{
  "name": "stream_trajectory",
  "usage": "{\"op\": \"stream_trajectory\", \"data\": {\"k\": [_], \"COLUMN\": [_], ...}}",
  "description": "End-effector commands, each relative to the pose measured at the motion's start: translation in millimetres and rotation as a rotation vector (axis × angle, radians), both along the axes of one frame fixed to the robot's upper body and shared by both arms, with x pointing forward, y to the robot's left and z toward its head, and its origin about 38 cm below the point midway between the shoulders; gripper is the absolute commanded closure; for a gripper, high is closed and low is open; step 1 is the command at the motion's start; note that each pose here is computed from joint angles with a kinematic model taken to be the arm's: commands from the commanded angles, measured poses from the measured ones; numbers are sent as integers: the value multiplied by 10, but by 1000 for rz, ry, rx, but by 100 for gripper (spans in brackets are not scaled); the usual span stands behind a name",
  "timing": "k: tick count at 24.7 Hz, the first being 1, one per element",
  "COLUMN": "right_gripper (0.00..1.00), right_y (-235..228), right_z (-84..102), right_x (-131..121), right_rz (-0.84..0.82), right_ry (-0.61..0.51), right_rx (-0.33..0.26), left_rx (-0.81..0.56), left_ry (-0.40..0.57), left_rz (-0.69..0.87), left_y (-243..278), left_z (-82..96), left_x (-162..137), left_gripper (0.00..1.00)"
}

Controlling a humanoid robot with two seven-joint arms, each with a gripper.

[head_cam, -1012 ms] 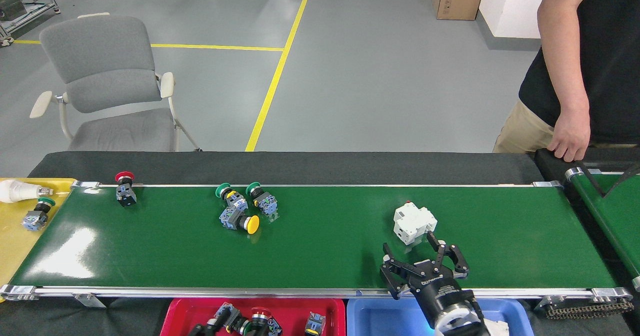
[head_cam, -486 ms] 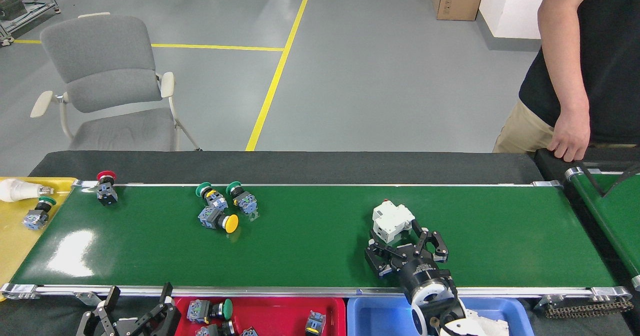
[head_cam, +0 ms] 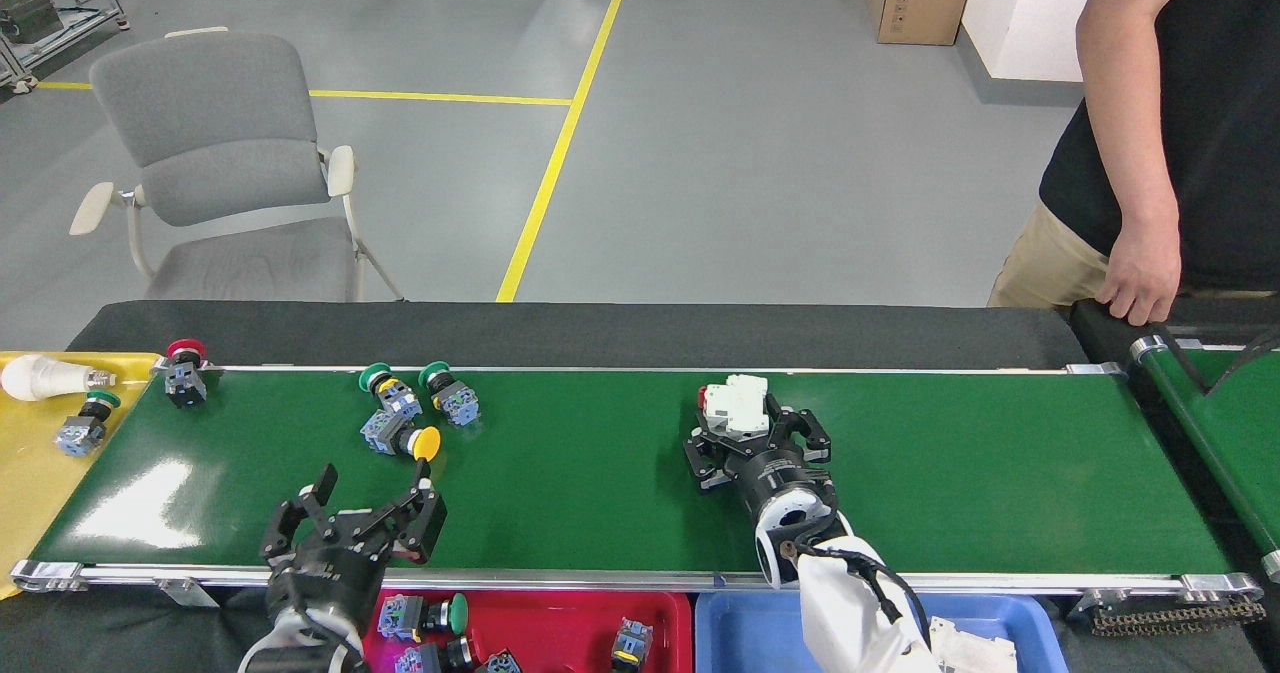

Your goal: Pick switch part from conveyor to tray

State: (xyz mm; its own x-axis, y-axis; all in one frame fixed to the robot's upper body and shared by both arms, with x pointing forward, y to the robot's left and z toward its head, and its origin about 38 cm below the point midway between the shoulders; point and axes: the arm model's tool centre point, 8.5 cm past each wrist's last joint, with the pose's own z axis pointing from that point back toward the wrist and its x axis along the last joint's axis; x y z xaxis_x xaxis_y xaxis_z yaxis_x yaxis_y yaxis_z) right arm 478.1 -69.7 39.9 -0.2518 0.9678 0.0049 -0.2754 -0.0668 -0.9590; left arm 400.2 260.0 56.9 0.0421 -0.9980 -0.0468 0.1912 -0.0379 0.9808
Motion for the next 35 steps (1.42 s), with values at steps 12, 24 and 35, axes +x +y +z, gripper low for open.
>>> {"op": "stream_trajectory", "data": {"k": [12,24,35], "right_gripper": [94,0,1], "right_y": [-458,-1510,-2174], "right_z": [919,38,50], "right_x": [-415,-2258,-1993], "right_rz": [207,523,-291], "right_ry": [-397,-129,-233], "right_rx": [191,296,104], "left_rx": [4,52,51], "left_ry": [80,46,-83], "left_rz": [103,284,-90], "left_y": [477,938,499], "left_z": [-97,-144,-155], "left_x": [542,779,-61], "left_gripper": [0,55,82]}}
